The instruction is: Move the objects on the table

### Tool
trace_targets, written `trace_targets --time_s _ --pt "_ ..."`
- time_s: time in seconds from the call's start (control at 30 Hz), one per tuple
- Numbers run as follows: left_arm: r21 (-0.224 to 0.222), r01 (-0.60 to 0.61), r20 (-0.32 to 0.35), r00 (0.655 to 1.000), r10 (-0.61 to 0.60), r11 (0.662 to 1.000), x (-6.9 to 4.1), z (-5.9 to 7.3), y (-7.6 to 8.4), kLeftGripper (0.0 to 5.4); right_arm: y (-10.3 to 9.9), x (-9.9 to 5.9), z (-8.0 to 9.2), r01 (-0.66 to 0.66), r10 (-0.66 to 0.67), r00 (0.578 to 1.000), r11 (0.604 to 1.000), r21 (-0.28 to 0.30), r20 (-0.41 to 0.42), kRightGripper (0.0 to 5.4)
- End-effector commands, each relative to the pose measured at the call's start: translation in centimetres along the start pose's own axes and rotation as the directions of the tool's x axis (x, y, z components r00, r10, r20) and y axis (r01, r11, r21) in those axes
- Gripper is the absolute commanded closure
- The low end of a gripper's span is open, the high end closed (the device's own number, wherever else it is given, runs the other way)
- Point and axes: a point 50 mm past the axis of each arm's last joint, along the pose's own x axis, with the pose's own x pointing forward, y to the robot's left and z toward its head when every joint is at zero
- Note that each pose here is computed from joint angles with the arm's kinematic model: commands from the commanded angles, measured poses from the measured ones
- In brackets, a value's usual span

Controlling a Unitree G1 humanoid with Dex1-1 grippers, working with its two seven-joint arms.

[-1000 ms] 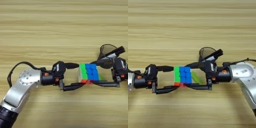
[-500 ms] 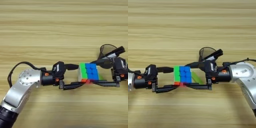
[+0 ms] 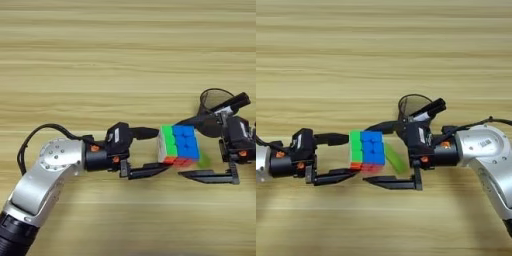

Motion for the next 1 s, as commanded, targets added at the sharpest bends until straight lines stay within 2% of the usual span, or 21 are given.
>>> trace_targets --time_s 0.03,0.27,0.37,0.47,0.53,0.63,0.7,0.9,1.0 --pt "0.007 -0.007 0.004 1.0 0.007 1.0 0.0 0.0 0.2 2.13 -0.1 0.0 0.7 0.006 -0.006 0.999 1.0 -0.009 0.036 0.01" --pt "0.001 -0.067 -0.004 0.998 0.067 0.998 -0.4 -0.2 0.7 2.13 -1.1 -0.9 2.0 0.134 -0.132 0.98 0.991 -0.004 0.148 0.0" --pt "0.004 -0.129 -0.011 0.992 0.129 0.992 -0.5 -0.5 1.3 2.13 -1.9 -1.6 2.4 0.264 -0.259 0.944 0.964 -0.001 0.205 0.0" --pt "0.003 -0.212 -0.021 0.977 0.212 0.977 -0.9 -0.9 2.1 2.13 -2.8 -2.6 2.4 0.435 -0.422 0.877 0.901 -0.004 0.229 0.0" --pt "0.011 -0.297 -0.029 0.955 0.297 0.955 -1.3 -1.1 2.9 2.13 -3.4 -3.3 2.0 0.543 -0.529 0.821 0.84 -0.008 0.215 0.0" --pt "0.024 -0.435 -0.075 0.897 0.435 0.9 -1.8 -1.7 4.5 2.13 -4.0 -4.6 1.2 0.663 -0.649 0.735 0.748 -0.007 0.195 0.0" --pt "0.029 -0.51 -0.117 0.852 0.51 0.86 -1.9 -2.5 5.3 2.13 -4.3 -5.3 1.2 0.708 -0.693 0.692 0.706 -0.001 0.201 0.0" --pt "0.01 -0.576 -0.204 0.799 0.566 0.817 -1.1 -4.7 5.3 2.13 -4.7 -5.9 1.0 0.756 -0.74 0.637 0.654 0.012 0.215 0.0" --pt "-0.003 -0.585 -0.272 0.781 0.562 0.811 -0.5 -6.4 5.0 2.13 -4.7 -6.1 0.8 0.773 -0.757 0.616 0.634 0.017 0.216 0.0"
